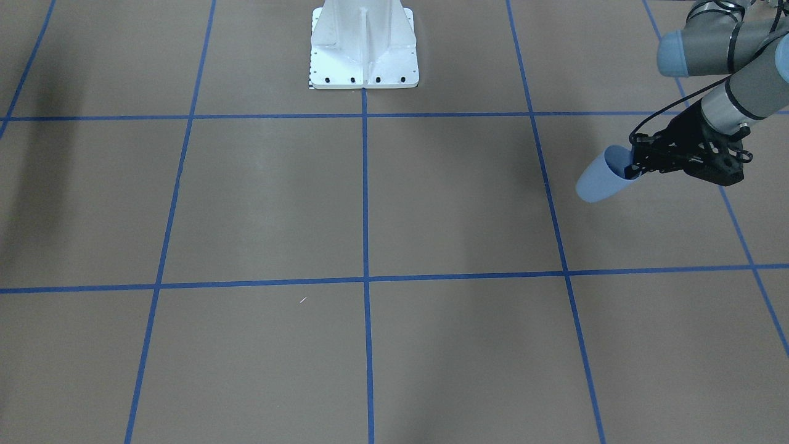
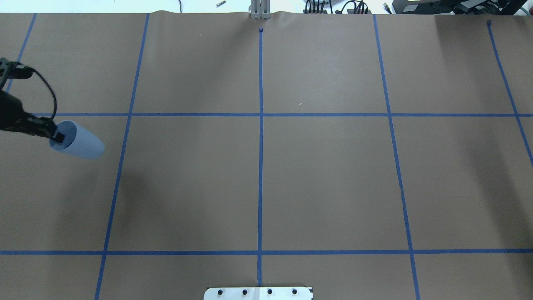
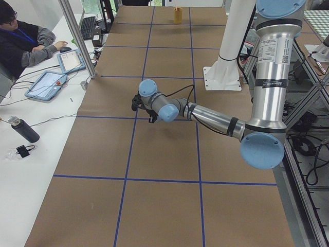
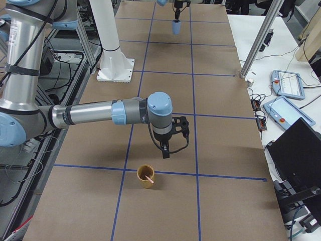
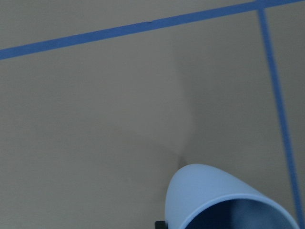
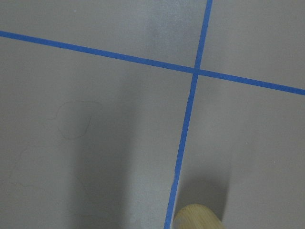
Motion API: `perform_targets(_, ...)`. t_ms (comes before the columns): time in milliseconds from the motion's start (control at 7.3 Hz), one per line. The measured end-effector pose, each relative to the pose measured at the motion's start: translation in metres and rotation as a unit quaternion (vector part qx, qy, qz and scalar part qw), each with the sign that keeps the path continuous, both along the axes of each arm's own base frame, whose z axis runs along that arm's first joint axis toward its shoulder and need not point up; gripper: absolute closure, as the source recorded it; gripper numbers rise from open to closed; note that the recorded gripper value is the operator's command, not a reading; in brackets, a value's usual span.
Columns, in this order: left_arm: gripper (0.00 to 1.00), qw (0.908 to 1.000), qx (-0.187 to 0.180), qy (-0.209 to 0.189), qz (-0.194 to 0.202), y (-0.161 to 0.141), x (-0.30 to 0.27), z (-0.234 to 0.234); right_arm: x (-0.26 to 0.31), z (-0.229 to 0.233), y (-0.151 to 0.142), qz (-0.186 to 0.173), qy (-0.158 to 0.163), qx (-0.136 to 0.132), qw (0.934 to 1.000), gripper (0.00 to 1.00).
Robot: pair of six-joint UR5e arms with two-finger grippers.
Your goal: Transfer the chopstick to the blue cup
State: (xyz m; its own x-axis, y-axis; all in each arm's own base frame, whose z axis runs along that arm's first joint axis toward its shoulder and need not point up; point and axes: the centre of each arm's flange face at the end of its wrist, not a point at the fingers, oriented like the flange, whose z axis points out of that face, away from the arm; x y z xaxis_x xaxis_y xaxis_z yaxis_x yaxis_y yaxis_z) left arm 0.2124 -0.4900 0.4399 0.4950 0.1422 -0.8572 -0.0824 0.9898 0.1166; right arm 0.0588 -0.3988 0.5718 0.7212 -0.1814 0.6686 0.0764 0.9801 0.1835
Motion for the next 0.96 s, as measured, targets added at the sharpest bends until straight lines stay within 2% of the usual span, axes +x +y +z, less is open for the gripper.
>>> perform_targets(137,1.00,0.9997,-0.024,0.005,-0.009,-0.021,0.031,-0.058,0.000,0.000,0.000,-0.001,0.000,0.000,1.0000,0.00)
perform_targets(274,1.00,0.9991,-0.042,-0.005,-0.010,-0.028,0.081,-0.116,-0.001,0.000,0.000,-0.001,0.000,0.000,1.0000,0.00)
perform_targets(411,1.00,0.9981,-0.050,-0.029,-0.020,-0.021,0.147,-0.170,-0.001,0.000,0.000,-0.002,0.000,0.000,1.0000,0.00)
perform_targets(685,1.00,0.9948,-0.066,-0.062,-0.048,0.002,0.268,-0.245,-0.002,0.001,-0.001,-0.003,0.000,0.000,1.0000,0.00)
perform_targets(959,1.00,0.9920,-0.067,-0.085,-0.063,0.025,0.344,-0.274,-0.002,0.001,-0.001,-0.003,0.000,-0.001,1.0000,0.00)
